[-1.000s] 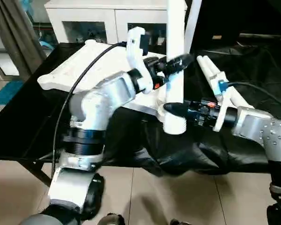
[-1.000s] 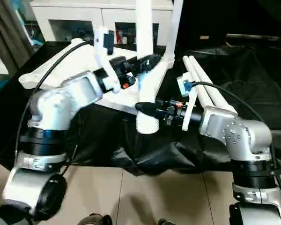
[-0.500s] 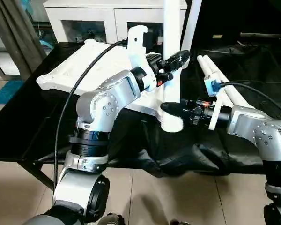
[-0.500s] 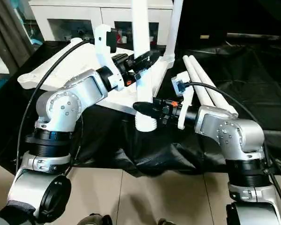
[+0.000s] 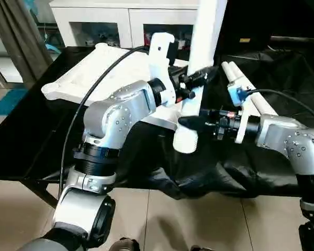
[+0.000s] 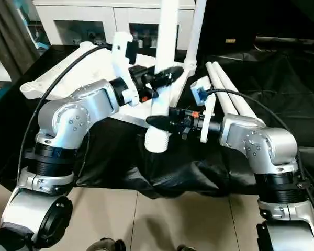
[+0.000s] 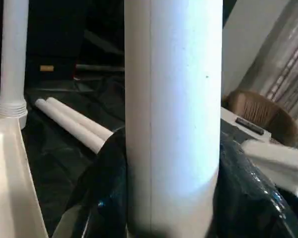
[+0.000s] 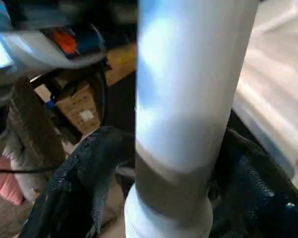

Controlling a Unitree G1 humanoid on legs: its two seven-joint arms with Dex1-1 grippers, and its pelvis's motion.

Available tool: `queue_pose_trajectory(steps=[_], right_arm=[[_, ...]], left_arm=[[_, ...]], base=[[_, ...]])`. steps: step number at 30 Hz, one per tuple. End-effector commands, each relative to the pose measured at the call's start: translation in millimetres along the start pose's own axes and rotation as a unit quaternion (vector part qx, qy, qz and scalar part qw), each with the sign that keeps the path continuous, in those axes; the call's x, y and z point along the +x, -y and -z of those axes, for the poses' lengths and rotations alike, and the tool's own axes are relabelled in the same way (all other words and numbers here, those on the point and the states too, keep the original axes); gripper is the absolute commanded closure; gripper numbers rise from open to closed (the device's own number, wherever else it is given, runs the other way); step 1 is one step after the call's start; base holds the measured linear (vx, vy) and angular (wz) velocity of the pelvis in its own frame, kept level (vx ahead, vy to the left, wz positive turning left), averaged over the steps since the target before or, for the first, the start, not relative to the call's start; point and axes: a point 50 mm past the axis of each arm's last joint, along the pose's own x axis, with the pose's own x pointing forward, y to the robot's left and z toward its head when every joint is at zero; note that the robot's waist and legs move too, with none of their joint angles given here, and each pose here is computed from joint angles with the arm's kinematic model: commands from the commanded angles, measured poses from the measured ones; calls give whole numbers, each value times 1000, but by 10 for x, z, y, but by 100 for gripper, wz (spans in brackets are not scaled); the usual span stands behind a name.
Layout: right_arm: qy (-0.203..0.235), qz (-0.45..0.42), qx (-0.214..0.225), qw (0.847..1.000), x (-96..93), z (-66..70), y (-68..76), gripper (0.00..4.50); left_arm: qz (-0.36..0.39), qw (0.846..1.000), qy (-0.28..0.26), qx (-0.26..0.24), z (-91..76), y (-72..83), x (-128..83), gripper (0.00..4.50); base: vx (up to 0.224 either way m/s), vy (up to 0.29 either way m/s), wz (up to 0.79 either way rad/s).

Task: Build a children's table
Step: Pick table leg

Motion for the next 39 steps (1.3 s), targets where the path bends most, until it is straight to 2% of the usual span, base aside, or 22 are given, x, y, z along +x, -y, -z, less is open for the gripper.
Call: queue_pose_trajectory(steps=[1, 11, 28, 30, 33, 39], right_arm=[[-10, 2, -9, 1000, 0, -51, 0, 143], [-27, 5, -23, 999, 39, -22, 31, 143], [-35, -10, -24, 999, 78, 38, 18, 143], [-35, -10, -24, 999, 79, 38, 19, 170], [-34, -8, -23, 999, 82, 38, 30, 183], [-25, -5, -22, 999, 85, 17, 38, 240]], left_arm=[[16, 1000, 0, 15, -41, 57, -16, 265], [49, 999, -14, 8, -24, 130, -11, 265], [52, 998, -18, 7, -26, 118, -12, 265], [52, 998, -18, 8, -26, 118, -12, 265], [53, 998, -18, 8, -23, 121, -16, 265], [51, 998, -18, 8, -23, 116, -23, 265]], base=[[0, 0, 0], [0, 0, 0], [0, 0, 0], [0, 0, 0], [0, 0, 0], [0, 0, 0]])
